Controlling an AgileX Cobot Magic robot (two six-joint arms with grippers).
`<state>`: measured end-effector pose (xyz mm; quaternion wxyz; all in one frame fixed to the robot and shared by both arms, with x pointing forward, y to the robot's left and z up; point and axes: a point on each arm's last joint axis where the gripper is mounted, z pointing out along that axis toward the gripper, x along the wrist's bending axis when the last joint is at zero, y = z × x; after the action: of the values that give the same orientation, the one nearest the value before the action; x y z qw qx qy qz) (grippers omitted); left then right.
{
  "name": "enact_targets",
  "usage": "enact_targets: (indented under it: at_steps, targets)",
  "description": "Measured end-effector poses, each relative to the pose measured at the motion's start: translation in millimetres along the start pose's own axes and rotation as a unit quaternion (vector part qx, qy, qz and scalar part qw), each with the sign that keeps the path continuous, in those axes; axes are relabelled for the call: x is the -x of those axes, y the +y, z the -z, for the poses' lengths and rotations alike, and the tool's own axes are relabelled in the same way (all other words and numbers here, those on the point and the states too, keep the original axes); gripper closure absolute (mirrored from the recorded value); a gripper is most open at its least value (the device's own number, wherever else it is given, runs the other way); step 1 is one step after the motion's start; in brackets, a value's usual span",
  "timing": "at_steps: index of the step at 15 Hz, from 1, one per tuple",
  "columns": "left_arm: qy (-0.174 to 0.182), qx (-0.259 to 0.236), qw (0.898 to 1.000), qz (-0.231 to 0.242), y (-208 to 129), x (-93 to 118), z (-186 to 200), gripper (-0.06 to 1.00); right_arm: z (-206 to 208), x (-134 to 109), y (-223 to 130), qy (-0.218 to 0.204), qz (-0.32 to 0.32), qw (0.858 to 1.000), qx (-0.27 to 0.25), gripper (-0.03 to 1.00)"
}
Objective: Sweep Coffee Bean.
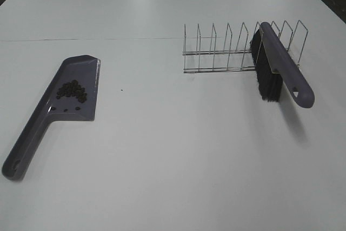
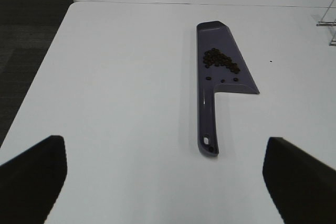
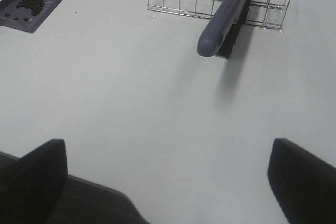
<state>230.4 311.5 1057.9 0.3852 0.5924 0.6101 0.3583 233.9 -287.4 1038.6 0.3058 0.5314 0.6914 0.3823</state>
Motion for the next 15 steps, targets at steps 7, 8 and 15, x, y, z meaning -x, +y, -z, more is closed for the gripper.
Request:
enact_targets:
  at_steps: [7, 8, 15]
  targets:
    - [0.104, 0.005, 0.993, 0.052, -1.2, 2.2, 2.2, 0.03, 0.0, -0.6, 0.1, 0.004, -0.002, 1.000, 0.001, 0.01]
    - [0.104, 0.005, 0.993, 0.052, -1.2, 2.2, 2.2, 0.03, 0.0, -0.6, 0.1, 0.004, -0.002, 1.000, 0.001, 0.01]
    - [0.094, 0.005, 0.995, 0.046, -1.1, 1.9, 2.0, 0.03, -0.5, -0.7, 0.4, -0.014, -0.013, 1.000, 0.000, 0.01]
